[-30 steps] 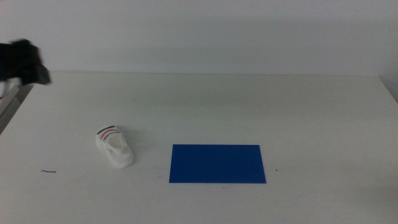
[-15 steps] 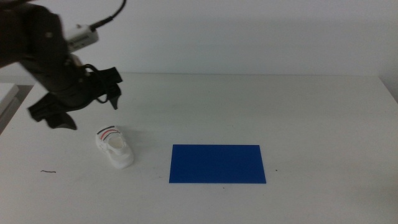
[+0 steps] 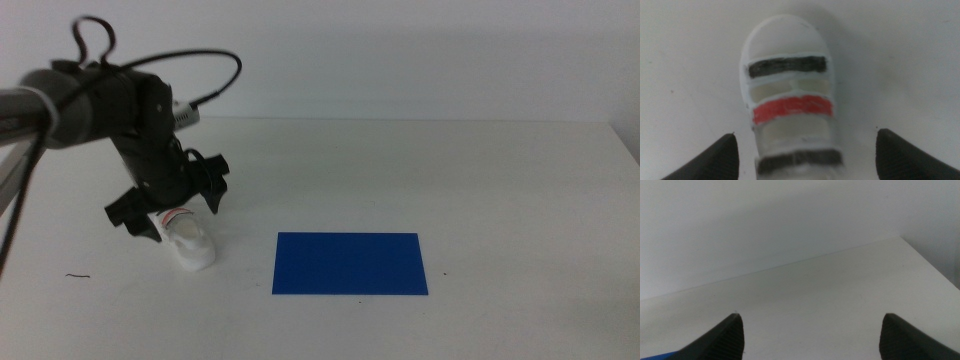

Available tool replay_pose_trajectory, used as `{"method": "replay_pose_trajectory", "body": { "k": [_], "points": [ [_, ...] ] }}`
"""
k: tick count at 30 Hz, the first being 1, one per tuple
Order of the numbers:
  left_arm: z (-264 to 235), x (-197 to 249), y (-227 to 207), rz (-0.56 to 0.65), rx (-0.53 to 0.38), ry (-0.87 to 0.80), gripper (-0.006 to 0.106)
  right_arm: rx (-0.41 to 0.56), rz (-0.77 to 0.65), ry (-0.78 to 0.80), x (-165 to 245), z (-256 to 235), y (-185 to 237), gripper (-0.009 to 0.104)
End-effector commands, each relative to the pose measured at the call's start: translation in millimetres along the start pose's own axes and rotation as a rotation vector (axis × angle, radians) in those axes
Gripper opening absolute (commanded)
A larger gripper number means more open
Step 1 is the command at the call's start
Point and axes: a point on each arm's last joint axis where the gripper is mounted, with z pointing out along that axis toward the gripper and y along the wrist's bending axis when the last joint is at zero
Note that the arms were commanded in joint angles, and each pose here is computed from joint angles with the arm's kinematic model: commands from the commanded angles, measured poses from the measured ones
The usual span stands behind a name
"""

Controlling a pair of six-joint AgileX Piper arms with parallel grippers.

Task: Use one arm to grab the shoe from the table and place it on the mat.

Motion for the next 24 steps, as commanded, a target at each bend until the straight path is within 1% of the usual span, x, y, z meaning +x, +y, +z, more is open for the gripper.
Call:
{"method": "replay_pose_trajectory", "body": {
  "k": [1, 5, 7, 10, 13, 15, 19, 21, 24],
  "points": [
    [10, -2, -2, -0.009, -0.011, 0.003, 0.093, -0.003, -0.013, -0.011, 0, 0, 0, 0.079],
    [24, -1, -1, -0.016, -0.041, 0.024, 0.093, -0.003, -0.013, -0.011, 0, 0, 0, 0.079],
    [27, 0, -1, -0.026, -0.045, 0.030, 0.092, -0.003, -0.013, -0.011, 0, 0, 0, 0.079],
    [28, -1, -1, -0.018, -0.041, 0.025, 0.082, -0.003, -0.013, -0.011, 0, 0, 0, 0.079],
    [27, -1, -1, -0.011, -0.043, 0.019, 0.063, -0.003, -0.013, -0.011, 0, 0, 0, 0.079],
    [20, -1, 0, -0.010, -0.045, 0.020, 0.047, -0.003, -0.013, -0.011, 0, 0, 0, 0.079],
    [-13, 10, -12, -0.008, 0.019, -0.016, 0.019, -0.003, -0.013, -0.011, 0, 0, 0, 0.079],
    [-29, 20, -23, -0.010, 0.036, -0.004, 0.009, -0.003, -0.013, -0.011, 0, 0, 0, 0.079],
    [-43, 36, -45, 0.051, 0.033, 0.025, 0.001, -0.003, -0.013, -0.011, 0, 0, 0, 0.079]
  ]
}}
